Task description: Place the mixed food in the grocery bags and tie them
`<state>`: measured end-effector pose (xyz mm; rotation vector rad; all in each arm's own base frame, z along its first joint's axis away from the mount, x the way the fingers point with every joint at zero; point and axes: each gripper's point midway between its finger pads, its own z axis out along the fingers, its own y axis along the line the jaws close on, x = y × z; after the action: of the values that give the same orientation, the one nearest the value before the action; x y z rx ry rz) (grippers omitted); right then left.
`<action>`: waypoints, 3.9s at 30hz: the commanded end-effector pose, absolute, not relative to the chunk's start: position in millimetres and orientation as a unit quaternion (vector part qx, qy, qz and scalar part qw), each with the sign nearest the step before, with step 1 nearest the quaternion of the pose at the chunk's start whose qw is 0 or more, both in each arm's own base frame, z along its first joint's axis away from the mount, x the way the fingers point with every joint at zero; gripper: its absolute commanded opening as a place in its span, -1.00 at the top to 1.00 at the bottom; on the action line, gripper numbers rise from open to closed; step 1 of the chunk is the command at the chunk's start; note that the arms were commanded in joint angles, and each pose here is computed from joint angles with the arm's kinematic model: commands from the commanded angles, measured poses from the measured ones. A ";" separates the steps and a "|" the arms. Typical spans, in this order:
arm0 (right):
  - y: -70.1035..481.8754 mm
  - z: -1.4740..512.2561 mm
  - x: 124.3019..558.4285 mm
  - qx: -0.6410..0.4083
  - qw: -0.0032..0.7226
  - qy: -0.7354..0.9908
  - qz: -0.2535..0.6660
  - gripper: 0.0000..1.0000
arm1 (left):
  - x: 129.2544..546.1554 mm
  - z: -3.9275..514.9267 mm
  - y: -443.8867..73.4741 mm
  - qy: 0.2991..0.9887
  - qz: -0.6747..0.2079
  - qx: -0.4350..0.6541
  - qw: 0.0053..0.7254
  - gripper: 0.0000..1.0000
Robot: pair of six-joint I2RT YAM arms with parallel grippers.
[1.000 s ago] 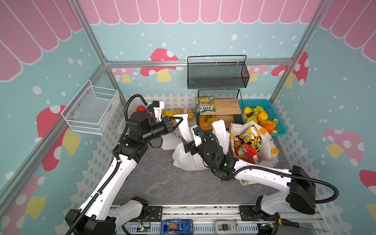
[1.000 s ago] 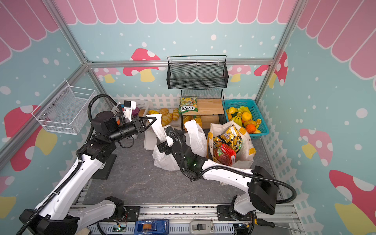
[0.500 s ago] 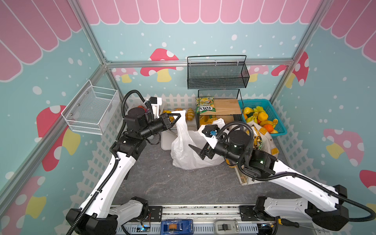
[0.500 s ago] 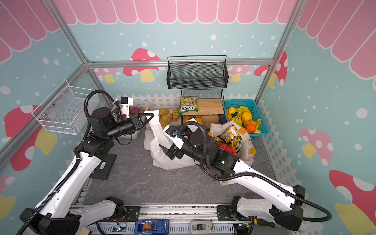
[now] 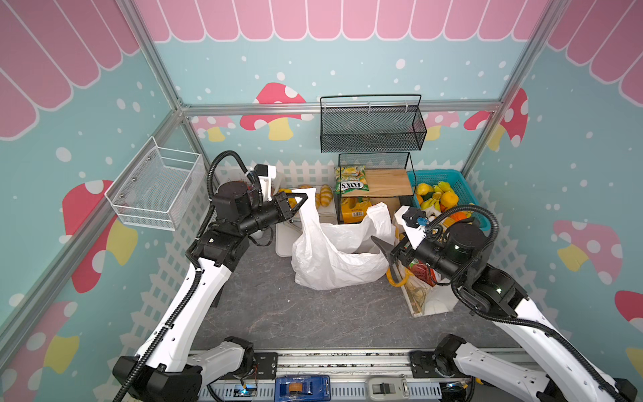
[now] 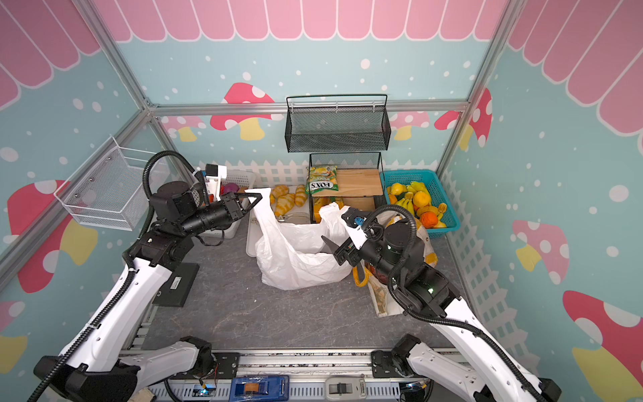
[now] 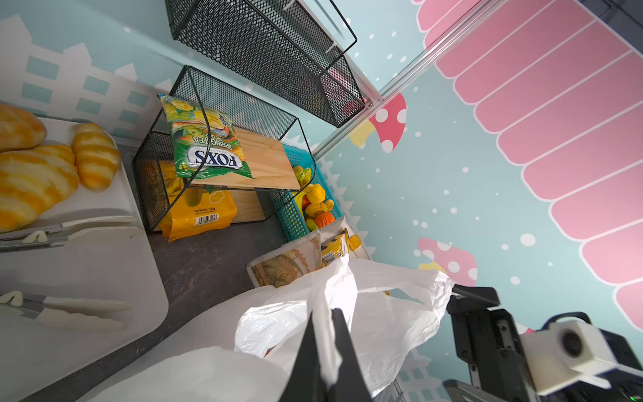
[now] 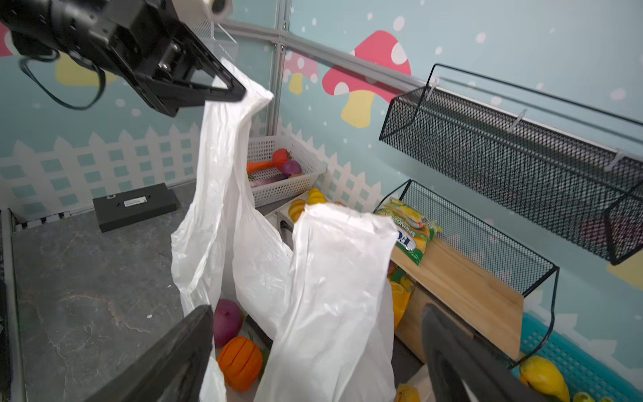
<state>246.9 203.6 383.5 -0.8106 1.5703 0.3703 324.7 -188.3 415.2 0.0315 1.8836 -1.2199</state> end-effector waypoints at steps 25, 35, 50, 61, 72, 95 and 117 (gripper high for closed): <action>224.8 365.4 283.8 -0.311 0.624 0.651 0.301 0.57 | 257.8 484.1 -153.4 0.664 -0.359 0.141 0.641 -0.27; 228.0 355.3 285.1 -0.315 0.616 0.651 0.313 0.61 | 233.6 477.4 -283.8 0.633 -0.403 0.328 0.574 -0.33; 225.7 359.6 279.8 -0.314 0.620 0.644 0.319 0.67 | 279.5 438.1 -371.1 0.664 -0.404 0.403 0.483 -0.43; 216.9 360.9 282.4 -0.295 0.633 0.649 0.301 0.19 | 285.4 437.6 -389.9 0.666 -0.440 0.396 0.454 0.57; 216.7 359.7 290.0 -0.229 0.704 0.636 0.215 -0.75 | 286.9 445.0 -381.3 0.706 -0.482 0.298 0.425 1.00; 199.1 248.2 339.2 -0.061 0.656 0.740 0.137 -0.32 | 272.5 441.4 -361.0 0.717 -0.510 0.247 0.405 1.00; 211.4 289.1 348.8 -0.077 0.679 0.706 0.185 -0.41 | 281.3 433.9 -355.5 0.727 -0.504 0.232 0.405 1.00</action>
<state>336.3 216.7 321.6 -0.2041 1.5039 0.4371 281.5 -361.3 425.9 0.6059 1.8559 -1.2652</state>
